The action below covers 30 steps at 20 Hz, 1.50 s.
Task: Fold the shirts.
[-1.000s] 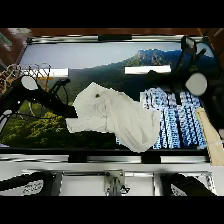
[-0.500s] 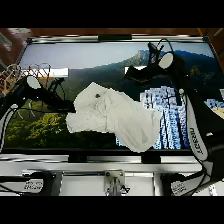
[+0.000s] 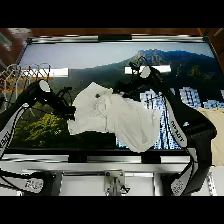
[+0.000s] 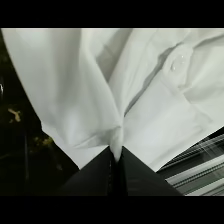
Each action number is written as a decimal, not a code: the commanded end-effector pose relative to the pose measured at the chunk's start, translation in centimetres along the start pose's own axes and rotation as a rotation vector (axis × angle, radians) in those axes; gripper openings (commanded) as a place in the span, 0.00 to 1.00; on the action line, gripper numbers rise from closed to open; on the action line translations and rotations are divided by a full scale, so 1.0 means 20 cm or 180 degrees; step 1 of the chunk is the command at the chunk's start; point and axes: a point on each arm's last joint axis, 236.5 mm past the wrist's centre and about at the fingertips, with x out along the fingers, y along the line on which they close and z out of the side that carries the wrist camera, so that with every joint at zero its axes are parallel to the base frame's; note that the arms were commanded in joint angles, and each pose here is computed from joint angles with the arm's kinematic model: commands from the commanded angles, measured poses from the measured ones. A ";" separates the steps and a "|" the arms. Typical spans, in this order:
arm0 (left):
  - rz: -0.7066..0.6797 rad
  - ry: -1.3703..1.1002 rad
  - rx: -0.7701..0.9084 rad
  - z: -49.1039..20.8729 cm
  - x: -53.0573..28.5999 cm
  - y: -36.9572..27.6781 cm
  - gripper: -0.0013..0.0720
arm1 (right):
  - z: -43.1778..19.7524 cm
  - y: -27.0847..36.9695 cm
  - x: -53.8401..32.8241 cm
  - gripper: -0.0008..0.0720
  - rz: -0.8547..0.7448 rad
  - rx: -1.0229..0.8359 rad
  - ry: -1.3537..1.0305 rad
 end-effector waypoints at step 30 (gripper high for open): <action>0.0123 -0.1035 0.0739 -0.03 -0.57 -0.29 0.07 | -0.12 0.28 0.30 0.93 -0.0196 -0.1393 -0.0053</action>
